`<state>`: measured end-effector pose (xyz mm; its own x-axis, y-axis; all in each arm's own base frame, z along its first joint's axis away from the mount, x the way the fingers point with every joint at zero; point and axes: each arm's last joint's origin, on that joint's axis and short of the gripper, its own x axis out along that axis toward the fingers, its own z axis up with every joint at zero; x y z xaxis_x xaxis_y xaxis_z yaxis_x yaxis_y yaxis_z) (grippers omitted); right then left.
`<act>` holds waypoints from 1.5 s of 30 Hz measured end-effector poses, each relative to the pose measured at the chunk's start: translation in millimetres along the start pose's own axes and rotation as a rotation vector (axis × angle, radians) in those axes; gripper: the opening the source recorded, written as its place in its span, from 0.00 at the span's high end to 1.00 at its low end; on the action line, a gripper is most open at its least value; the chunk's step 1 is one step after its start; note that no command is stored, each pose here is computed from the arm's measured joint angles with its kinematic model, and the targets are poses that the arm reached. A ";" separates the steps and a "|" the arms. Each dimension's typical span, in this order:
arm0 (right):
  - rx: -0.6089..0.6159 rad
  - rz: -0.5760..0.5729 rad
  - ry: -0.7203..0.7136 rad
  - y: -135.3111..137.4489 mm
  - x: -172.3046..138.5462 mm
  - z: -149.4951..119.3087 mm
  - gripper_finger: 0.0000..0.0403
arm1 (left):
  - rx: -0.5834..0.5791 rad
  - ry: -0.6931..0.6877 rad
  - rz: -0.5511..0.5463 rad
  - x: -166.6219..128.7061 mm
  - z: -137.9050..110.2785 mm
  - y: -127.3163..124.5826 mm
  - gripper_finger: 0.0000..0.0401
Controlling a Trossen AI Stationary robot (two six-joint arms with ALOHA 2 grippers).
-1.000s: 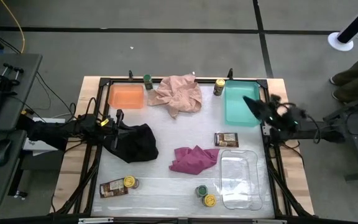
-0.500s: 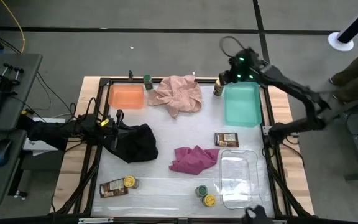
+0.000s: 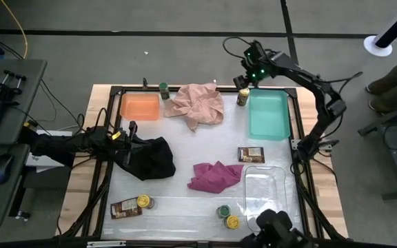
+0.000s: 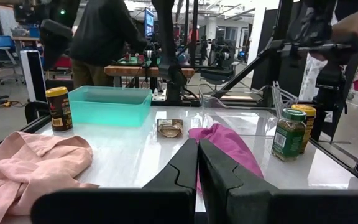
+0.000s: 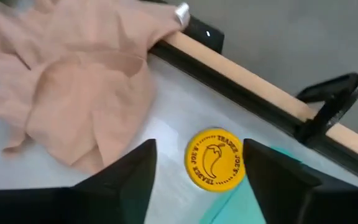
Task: Sort spices by type
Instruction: Put the top yellow seasoning bottle into the blue bin
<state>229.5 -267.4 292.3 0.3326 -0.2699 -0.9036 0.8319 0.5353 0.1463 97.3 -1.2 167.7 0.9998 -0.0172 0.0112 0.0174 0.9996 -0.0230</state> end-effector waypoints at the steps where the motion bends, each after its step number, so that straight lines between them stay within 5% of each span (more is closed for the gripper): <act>1: 0.009 -0.004 0.010 -1.8 0.8 1.6 0.37 | 0.000 0.000 0.000 0.0 0.0 0.0 1.00; 9: 0.009 -0.029 0.116 -15.6 25.8 3.5 0.32 | 0.000 0.000 0.000 0.0 0.0 0.0 1.00; 18: -0.133 0.057 0.174 -14.3 37.5 1.3 0.32 | 0.000 0.000 0.000 0.0 0.0 0.0 1.00; 25: -0.216 -0.014 0.173 -15.2 37.8 1.2 0.32 | 0.000 0.000 0.000 0.0 0.0 0.0 1.00; 45: -0.227 0.042 0.212 -13.1 54.1 0.9 0.32 | 0.000 0.000 0.000 0.0 0.0 0.0 1.00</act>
<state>237.0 -289.8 241.9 0.2445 -0.0840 -0.9660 0.6911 0.7139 0.1128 97.3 -1.2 167.7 0.9998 -0.0168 0.0112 0.0170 0.9996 -0.0229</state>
